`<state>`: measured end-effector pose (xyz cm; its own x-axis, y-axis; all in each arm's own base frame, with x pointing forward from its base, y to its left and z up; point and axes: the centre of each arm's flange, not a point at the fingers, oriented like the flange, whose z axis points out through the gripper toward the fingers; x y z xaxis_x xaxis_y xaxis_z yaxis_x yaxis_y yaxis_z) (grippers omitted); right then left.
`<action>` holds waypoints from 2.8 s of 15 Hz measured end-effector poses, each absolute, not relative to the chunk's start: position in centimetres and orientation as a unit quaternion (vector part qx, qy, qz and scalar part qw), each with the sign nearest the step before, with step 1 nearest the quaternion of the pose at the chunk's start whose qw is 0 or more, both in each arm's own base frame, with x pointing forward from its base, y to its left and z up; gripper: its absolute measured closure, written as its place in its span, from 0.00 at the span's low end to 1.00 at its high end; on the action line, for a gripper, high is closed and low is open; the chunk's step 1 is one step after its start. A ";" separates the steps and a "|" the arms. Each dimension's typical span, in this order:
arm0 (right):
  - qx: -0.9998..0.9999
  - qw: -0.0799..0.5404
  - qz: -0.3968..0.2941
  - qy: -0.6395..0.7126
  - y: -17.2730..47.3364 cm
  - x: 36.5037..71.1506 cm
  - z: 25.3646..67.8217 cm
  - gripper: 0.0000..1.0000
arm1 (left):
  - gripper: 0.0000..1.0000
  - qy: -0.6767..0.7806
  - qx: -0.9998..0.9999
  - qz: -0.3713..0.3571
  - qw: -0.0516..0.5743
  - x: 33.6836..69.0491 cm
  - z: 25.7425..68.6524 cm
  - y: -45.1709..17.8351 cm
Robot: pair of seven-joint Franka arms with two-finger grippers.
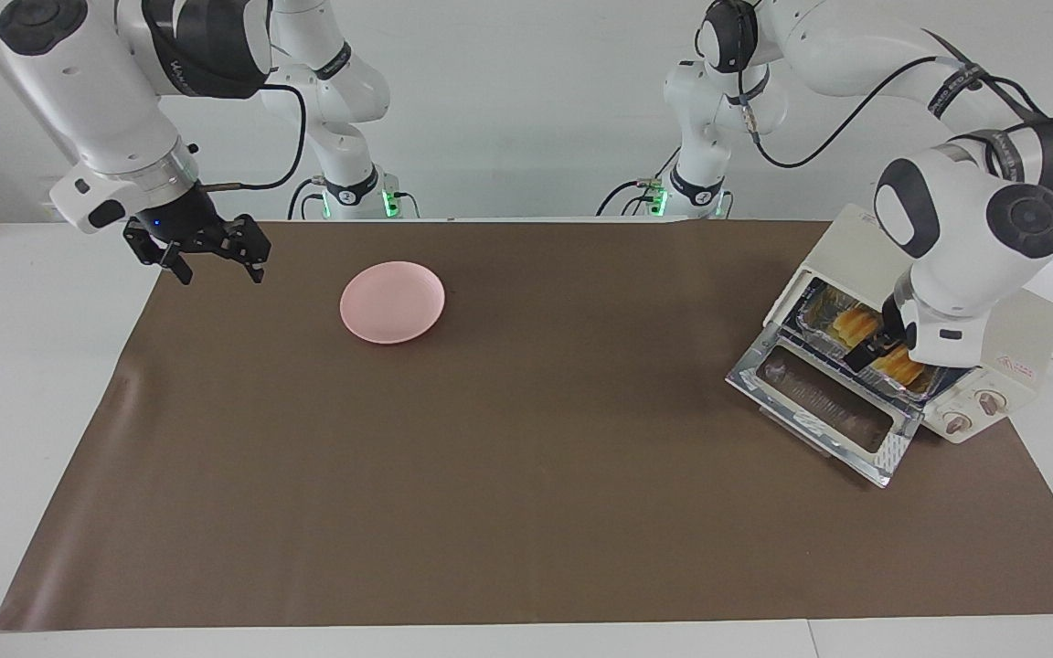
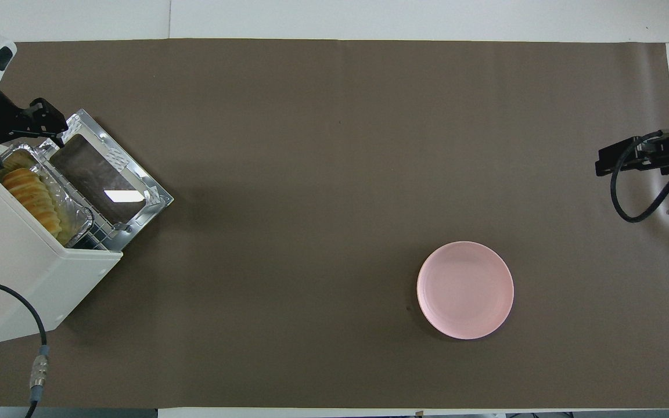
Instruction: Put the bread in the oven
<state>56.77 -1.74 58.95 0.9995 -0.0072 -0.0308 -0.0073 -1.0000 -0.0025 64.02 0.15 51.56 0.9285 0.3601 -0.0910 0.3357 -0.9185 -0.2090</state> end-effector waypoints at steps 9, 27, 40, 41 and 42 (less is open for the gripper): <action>-1.000 0.001 0.015 0.004 -1.7 56.8 58.9 0.00 | 0.00 0.011 -0.995 0.095 0.001 59.6 57.8 -2.4; -1.000 0.001 0.015 0.004 -1.7 56.8 58.9 0.00 | 0.00 0.125 -0.990 0.062 -0.019 54.4 62.6 -5.1; -1.000 0.001 0.015 0.004 -1.7 56.8 58.9 0.00 | 0.00 0.099 -0.993 0.061 -0.013 53.3 61.9 -4.3; -1.000 0.001 0.015 0.004 -1.7 56.8 58.9 0.00 | 0.00 0.096 -0.993 0.061 -0.013 53.3 61.9 -3.9; -1.000 0.001 0.015 0.004 -1.7 56.8 58.9 0.00 | 0.00 0.093 -0.994 0.060 -0.013 53.4 61.9 -3.6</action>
<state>56.77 -1.74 58.95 0.9995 -0.0072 -0.0308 -0.0073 -1.0000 -0.0025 53.35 -3.61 61.91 0.9755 -0.1859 -0.1177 -0.1827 -0.9824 0.0378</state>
